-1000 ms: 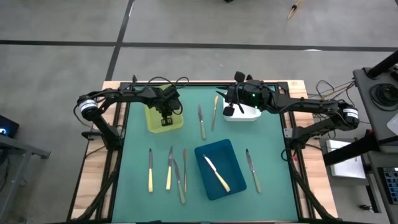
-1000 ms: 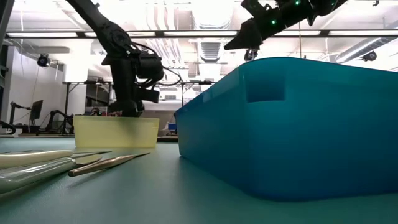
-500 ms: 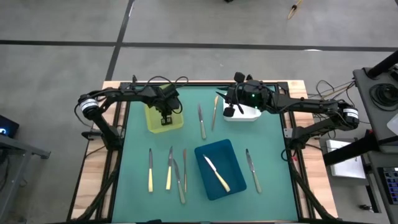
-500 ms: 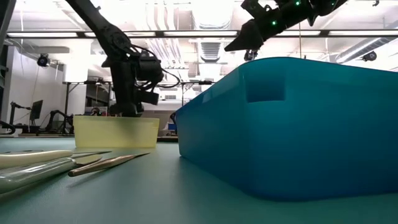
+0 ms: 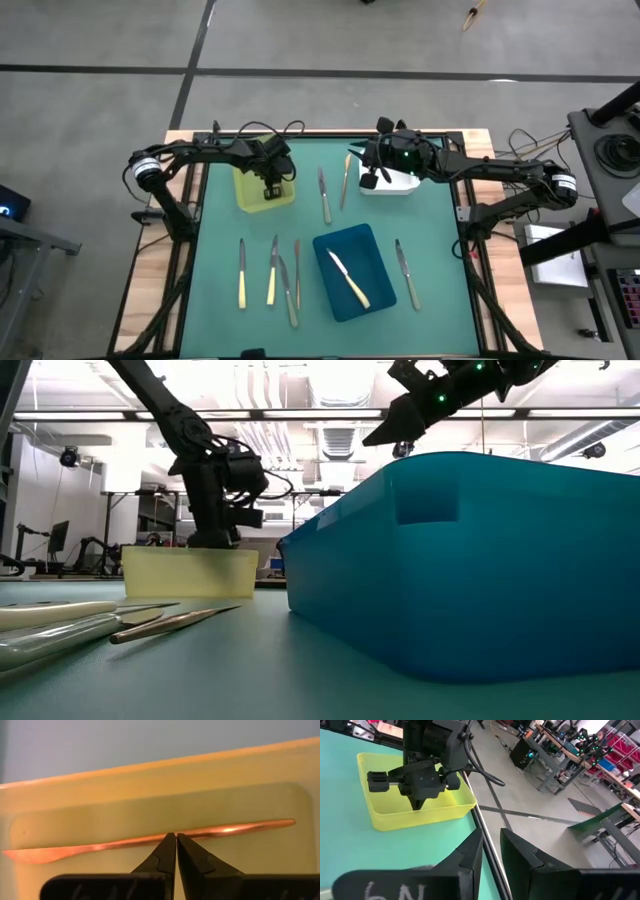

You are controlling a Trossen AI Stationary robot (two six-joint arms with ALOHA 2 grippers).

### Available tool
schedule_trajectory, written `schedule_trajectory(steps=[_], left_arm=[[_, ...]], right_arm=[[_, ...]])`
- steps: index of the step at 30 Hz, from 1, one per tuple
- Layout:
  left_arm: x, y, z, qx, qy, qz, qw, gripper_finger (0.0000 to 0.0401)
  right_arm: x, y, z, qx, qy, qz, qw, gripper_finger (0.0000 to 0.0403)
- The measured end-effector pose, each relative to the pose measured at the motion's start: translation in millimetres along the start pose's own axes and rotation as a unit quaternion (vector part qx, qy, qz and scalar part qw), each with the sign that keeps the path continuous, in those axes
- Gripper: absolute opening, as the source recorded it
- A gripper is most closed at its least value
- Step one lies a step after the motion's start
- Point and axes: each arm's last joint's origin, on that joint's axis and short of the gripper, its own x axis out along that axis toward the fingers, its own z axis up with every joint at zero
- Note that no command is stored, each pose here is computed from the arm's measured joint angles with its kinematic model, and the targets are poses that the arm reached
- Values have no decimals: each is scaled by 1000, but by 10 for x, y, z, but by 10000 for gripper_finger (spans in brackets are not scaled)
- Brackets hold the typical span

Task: Sort silverware by color (type)
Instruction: Put the bottom left gold knife into the yellow bin, then put the bottom right green knife into the white bin

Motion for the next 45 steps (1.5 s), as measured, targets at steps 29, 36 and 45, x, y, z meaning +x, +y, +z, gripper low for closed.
schedule_trajectory(steps=[29, 36, 45], left_arm=[[-977, 50, 115, -6, -216, 51, 975, 0], [-1238, 32, 147, 1, -308, 35, 951, 0], [-1287, -36, 174, 10, -347, -42, 937, 0]], right_arm=[[-5, -55, 113, 198, -3, -1, 980, 58], [78, -74, 240, 293, 63, 13, 954, 58], [178, 85, 395, 340, 231, 44, 911, 58]])
